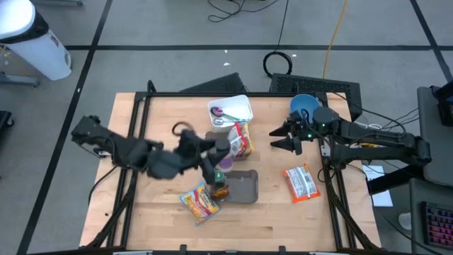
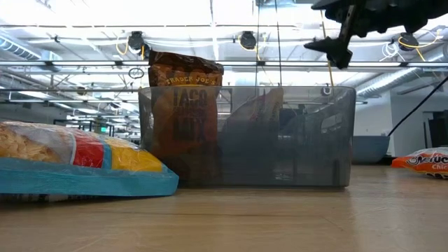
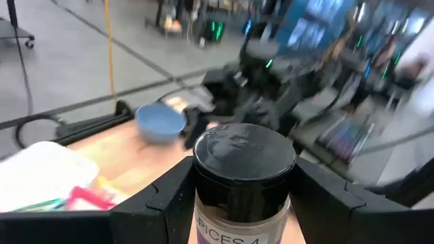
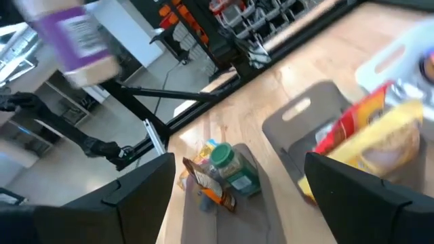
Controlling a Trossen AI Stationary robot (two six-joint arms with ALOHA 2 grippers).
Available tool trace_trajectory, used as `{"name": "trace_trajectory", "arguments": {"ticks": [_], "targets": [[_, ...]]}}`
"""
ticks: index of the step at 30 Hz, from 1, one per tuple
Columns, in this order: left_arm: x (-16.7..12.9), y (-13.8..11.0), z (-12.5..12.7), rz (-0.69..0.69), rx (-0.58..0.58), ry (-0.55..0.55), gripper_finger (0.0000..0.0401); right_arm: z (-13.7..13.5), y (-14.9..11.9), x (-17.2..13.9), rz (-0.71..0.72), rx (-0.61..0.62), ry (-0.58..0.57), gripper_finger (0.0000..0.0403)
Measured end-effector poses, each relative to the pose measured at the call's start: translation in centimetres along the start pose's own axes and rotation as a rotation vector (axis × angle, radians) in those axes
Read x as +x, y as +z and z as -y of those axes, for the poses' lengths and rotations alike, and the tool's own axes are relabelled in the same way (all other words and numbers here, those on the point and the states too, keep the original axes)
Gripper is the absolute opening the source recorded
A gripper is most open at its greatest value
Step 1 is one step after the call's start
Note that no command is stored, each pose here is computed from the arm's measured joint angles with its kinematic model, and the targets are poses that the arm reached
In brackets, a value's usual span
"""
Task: Pick & Place Food Item
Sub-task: Put the black seasoning bottle into the bottom black bin
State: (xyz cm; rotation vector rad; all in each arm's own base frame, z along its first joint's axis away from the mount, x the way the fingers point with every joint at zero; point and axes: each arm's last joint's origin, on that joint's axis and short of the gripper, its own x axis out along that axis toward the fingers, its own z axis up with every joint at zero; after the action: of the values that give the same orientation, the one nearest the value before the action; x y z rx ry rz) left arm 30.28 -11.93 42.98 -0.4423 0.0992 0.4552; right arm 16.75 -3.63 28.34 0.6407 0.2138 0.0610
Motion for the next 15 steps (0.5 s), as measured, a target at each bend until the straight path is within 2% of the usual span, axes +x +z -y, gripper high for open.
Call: {"name": "trace_trajectory", "arguments": {"ticks": [3,6,10,15], "targets": [[0.1,-2.2,1.4,0.080,-0.060,-0.005,0.0205,0.6,-0.7,0.2,-0.021,0.073,-0.014,0.0320],[0.8,-4.5,2.8,0.115,-0.060,0.019,0.0205,1.3,-2.0,0.4,-0.046,0.133,-0.018,0.0320],[2.3,-7.1,4.0,0.135,-0.080,0.036,0.0205,1.3,-3.2,0.8,-0.040,0.147,0.094,0.0320],[4.0,-9.9,4.8,0.123,-0.102,0.038,0.0205,1.1,-4.4,1.1,-0.005,0.223,0.196,0.0320]]}}
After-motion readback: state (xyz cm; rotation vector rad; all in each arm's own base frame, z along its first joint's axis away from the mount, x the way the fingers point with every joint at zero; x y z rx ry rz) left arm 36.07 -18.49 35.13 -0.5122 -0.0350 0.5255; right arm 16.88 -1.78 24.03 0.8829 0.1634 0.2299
